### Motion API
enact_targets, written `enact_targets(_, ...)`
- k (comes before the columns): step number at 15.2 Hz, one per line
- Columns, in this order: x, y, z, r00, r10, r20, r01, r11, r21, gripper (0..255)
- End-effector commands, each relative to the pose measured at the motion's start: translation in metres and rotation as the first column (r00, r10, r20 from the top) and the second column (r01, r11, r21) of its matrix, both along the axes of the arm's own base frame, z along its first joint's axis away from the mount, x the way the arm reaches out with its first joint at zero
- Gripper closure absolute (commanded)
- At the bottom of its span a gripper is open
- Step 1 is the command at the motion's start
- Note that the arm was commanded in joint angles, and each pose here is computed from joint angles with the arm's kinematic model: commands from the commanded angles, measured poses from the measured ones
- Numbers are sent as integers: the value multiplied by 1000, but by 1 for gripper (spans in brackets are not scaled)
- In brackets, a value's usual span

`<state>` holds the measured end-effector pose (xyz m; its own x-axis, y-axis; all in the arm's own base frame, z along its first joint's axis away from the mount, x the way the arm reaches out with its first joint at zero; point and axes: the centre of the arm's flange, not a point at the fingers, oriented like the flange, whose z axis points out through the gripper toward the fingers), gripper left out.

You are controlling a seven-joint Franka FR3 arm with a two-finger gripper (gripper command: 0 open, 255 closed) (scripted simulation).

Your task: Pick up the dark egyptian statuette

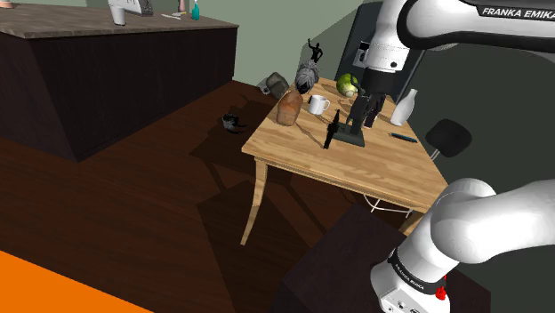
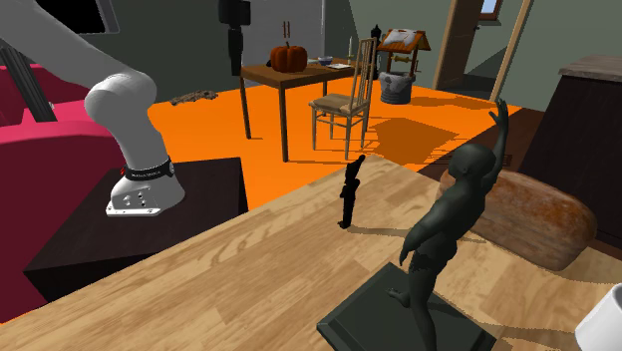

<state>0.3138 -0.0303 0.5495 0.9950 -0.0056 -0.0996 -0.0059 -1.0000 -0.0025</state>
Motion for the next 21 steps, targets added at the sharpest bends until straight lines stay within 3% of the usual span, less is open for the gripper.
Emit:
enact_targets(1,0,0,0,1000,0,0,0,1000,0,0)
enact_targets(11,29,-119,-46,985,159,63,-161,987,17,0)
enact_targets(21,80,-230,-92,941,312,128,-318,948,24,0)
